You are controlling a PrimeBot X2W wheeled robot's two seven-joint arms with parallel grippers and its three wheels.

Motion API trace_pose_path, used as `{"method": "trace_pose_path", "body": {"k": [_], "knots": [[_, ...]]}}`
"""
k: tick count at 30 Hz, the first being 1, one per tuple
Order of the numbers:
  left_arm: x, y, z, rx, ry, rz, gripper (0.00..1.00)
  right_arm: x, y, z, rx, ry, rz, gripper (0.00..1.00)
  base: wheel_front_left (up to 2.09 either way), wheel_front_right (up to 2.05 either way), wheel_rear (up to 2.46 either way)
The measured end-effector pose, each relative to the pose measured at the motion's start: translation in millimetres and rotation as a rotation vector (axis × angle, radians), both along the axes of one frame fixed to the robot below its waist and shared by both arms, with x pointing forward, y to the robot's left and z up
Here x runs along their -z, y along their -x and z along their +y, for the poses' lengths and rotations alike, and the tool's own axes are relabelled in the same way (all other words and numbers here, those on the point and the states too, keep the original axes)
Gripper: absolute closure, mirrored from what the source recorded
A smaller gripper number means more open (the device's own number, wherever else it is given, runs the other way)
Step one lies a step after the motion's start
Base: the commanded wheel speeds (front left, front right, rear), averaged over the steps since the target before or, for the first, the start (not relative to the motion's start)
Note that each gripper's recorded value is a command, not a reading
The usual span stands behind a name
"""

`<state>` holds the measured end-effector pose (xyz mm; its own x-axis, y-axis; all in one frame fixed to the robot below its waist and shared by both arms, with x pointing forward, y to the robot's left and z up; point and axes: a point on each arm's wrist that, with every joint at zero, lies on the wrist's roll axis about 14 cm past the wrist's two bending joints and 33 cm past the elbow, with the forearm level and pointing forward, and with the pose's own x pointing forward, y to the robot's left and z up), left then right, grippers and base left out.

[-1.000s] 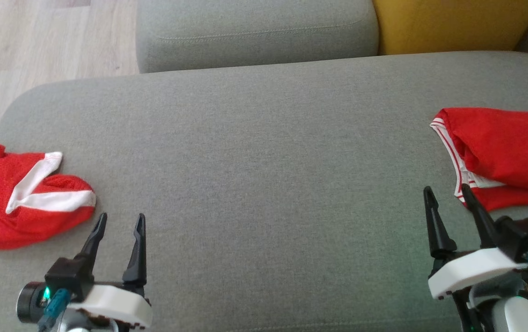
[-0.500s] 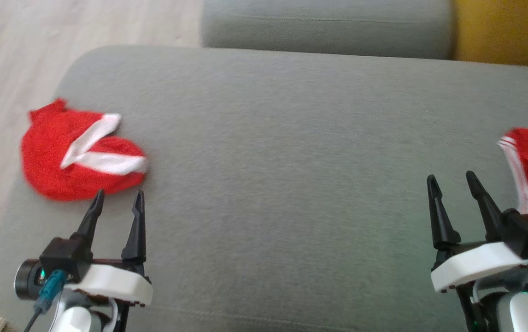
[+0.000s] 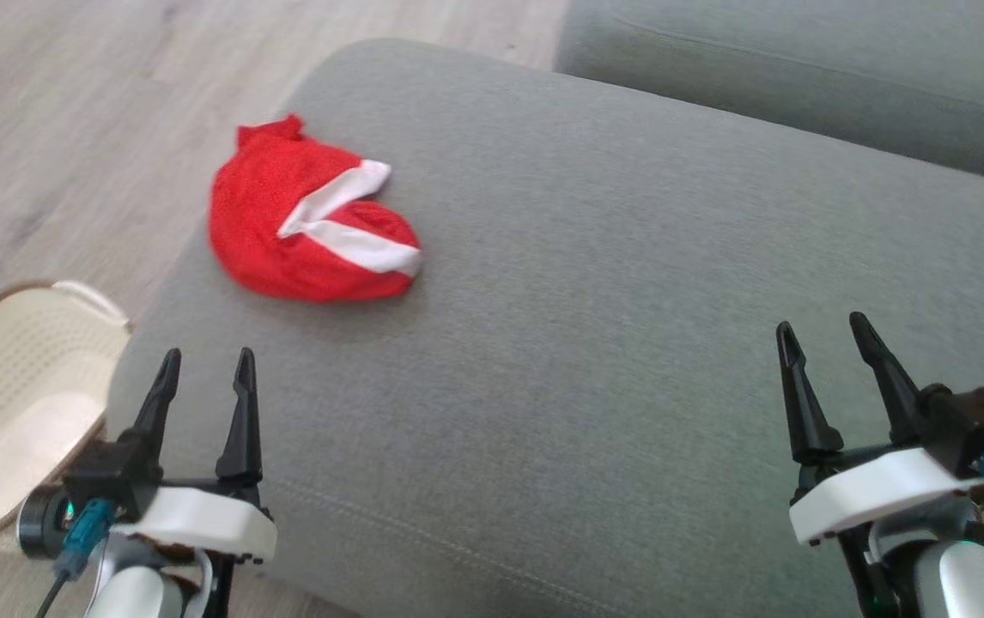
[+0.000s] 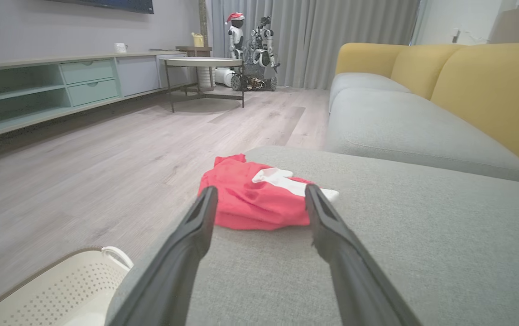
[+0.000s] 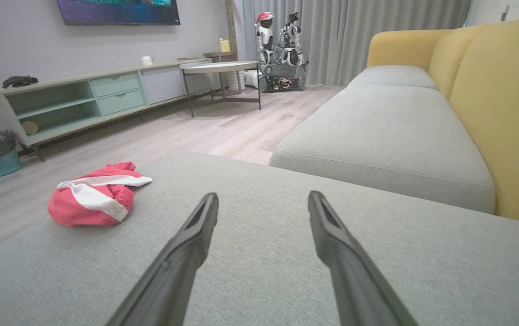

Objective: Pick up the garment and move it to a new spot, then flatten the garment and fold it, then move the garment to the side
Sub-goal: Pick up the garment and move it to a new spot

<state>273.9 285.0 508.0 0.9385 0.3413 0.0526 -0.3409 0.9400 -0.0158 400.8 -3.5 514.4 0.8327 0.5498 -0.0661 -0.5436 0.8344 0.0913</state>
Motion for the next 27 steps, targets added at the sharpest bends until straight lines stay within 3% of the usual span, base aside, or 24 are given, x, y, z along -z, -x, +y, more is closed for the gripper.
{"method": "trace_pose_path", "body": {"k": [19,23,27], "knots": [[-0.2,9.4,7.6,-0.04,0.009,-0.003,0.0,1.7,0.0,13.3,-0.038,0.004,0.01,0.0,0.0,0.0,0.0],[-7.9,-4.3,9.6,-0.036,-0.007,-0.017,0.0,7.0,-4.1,13.0,-0.037,0.005,0.03,0.0,0.0,0.0,0.0],[-38.3,-44.5,13.6,-0.008,-0.047,-0.093,0.0,8.0,-16.1,12.3,-0.028,0.011,0.029,0.0,0.0,0.0,0.0]]}}
